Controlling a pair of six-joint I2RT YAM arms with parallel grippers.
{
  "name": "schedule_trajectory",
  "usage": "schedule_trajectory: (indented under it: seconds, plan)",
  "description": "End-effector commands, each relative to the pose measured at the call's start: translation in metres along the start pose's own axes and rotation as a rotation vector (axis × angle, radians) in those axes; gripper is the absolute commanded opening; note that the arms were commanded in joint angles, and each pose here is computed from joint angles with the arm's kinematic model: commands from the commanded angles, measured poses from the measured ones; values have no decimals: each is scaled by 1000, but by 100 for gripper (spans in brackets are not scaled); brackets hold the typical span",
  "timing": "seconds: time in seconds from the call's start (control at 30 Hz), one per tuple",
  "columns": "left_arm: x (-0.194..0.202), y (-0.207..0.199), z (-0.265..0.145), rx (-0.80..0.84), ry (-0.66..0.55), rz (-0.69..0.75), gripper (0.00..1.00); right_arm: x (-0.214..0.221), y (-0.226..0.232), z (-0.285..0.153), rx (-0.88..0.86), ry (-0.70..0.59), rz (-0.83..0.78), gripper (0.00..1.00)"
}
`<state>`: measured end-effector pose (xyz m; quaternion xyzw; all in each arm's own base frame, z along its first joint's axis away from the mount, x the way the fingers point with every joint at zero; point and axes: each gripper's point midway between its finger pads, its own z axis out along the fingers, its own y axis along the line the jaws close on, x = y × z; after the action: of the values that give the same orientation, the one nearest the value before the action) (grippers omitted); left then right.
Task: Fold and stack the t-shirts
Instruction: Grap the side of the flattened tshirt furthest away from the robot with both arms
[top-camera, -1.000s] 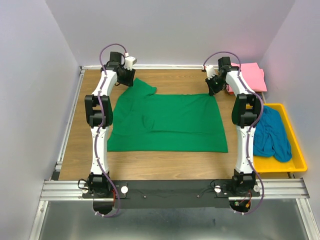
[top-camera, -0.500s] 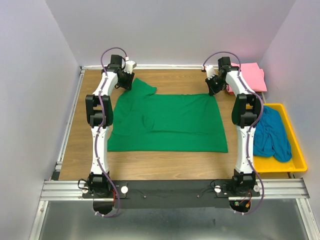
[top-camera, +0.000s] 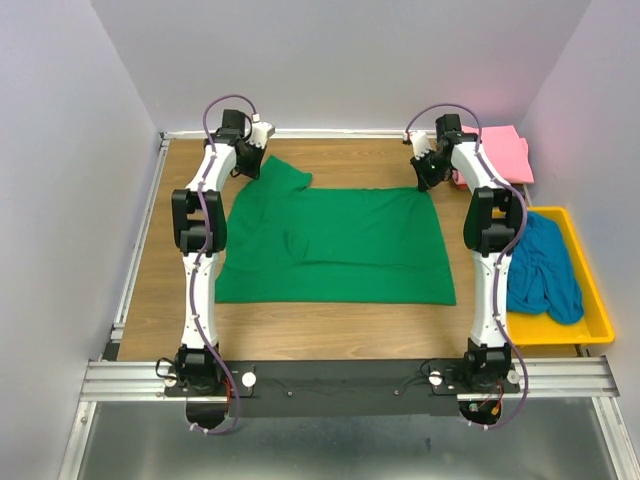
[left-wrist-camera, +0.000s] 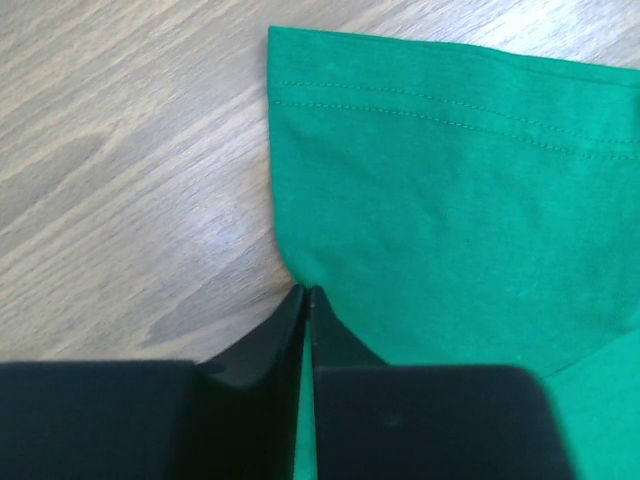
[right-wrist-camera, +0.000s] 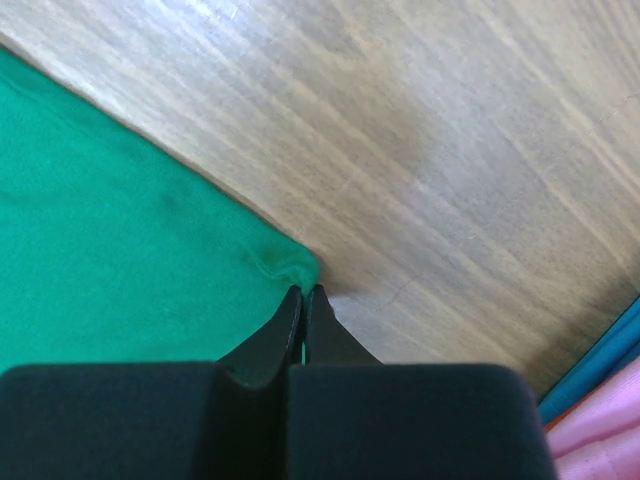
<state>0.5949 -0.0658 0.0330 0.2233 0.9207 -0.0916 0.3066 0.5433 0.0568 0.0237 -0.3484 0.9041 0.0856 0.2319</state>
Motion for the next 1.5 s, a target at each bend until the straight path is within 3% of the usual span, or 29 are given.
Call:
schedule_trajectory:
  seconds: [0.0,0.37,0.97,1.47]
  plan:
    - [-2,-9,-6,29,6,27,0,22,12,1,-36,69,11,1]
    - [-50,-17,-70,34,-163,85,0,9,3,-38,19,24,-8,1]
    - [-62,-25,-125,36,-233,133,0,-7,7,-88,60,-26,-49,1]
    - [-14,-52,-169,80,-218,203,0,16,41,-121,21,-13,-68,0]
